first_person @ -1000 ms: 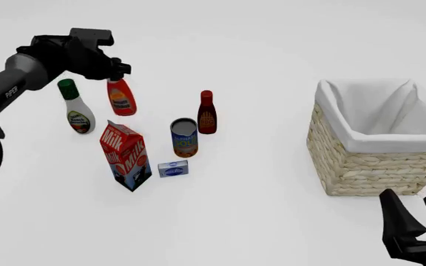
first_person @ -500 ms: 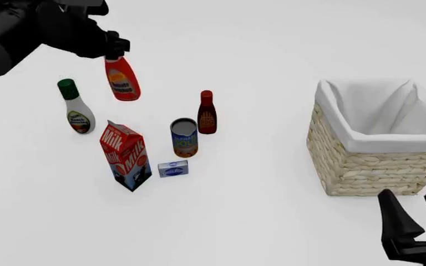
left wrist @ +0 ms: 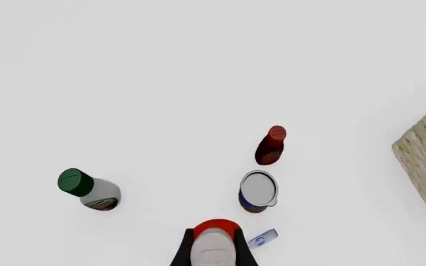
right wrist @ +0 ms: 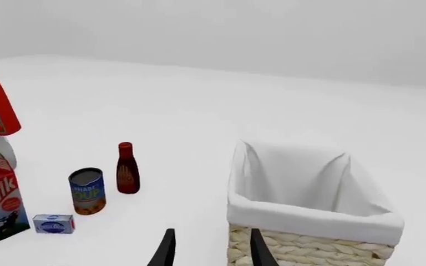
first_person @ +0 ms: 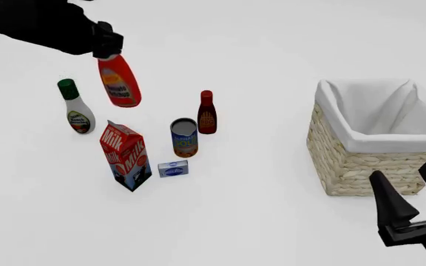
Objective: Pick the ketchup and place it in the basket.
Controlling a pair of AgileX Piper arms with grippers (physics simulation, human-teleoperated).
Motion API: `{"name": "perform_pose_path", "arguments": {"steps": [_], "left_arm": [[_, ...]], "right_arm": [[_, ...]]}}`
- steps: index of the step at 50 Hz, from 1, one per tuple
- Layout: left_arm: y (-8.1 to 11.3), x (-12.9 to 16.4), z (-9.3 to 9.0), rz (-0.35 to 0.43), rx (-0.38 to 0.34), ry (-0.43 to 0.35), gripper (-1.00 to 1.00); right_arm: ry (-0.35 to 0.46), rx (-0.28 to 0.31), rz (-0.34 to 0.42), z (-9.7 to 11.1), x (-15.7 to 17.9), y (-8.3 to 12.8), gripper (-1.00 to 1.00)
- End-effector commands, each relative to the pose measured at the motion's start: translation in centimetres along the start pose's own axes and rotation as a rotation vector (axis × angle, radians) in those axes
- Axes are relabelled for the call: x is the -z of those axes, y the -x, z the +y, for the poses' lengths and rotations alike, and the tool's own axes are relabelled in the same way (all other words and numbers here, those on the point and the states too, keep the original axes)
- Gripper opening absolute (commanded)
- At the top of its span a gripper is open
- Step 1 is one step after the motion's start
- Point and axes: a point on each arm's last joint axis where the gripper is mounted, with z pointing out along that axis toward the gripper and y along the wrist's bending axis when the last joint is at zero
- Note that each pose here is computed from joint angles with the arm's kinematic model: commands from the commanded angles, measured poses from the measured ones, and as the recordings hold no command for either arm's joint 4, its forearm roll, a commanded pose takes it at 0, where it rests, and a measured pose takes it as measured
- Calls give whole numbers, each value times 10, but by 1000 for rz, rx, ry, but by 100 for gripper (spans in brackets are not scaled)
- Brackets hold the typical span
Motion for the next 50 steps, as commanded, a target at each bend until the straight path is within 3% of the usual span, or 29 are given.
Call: {"name": "perform_pose_path", "arguments": {"steps": [1, 3, 4, 7, 13, 15, 26, 43, 50], "left_arm": [[-14, 38, -28, 9, -77, -77, -100], [-18, 42, -29, 18, -78, -80, -100], [-24, 41, -38, 41, -82, -105, -100], [-25, 45, -34, 31, -88, -97, -100], [-31, 57, -45, 48, -95, -133, -100], [-34, 58, -49, 56, -105, -145, -100], [-43, 63, -67, 79, -141, -200, -100], [-50, 64, -82, 94, -193, -248, -100], [-51, 63, -88, 99, -199, -263, -100]], "right_arm": [[100, 45, -13, 9, -19, 17, 100], [110, 41, -12, 10, -22, 20, 100], [117, 39, -8, 11, -26, 22, 100], [148, 47, -19, 15, -27, 26, 100], [210, 52, -22, 23, -44, 42, 100], [232, 85, -14, 28, -49, 40, 100], [356, -20, 4, 48, -62, 61, 100], [481, -61, 51, 77, -82, 68, 100], [516, -37, 54, 85, -85, 69, 100]]}}
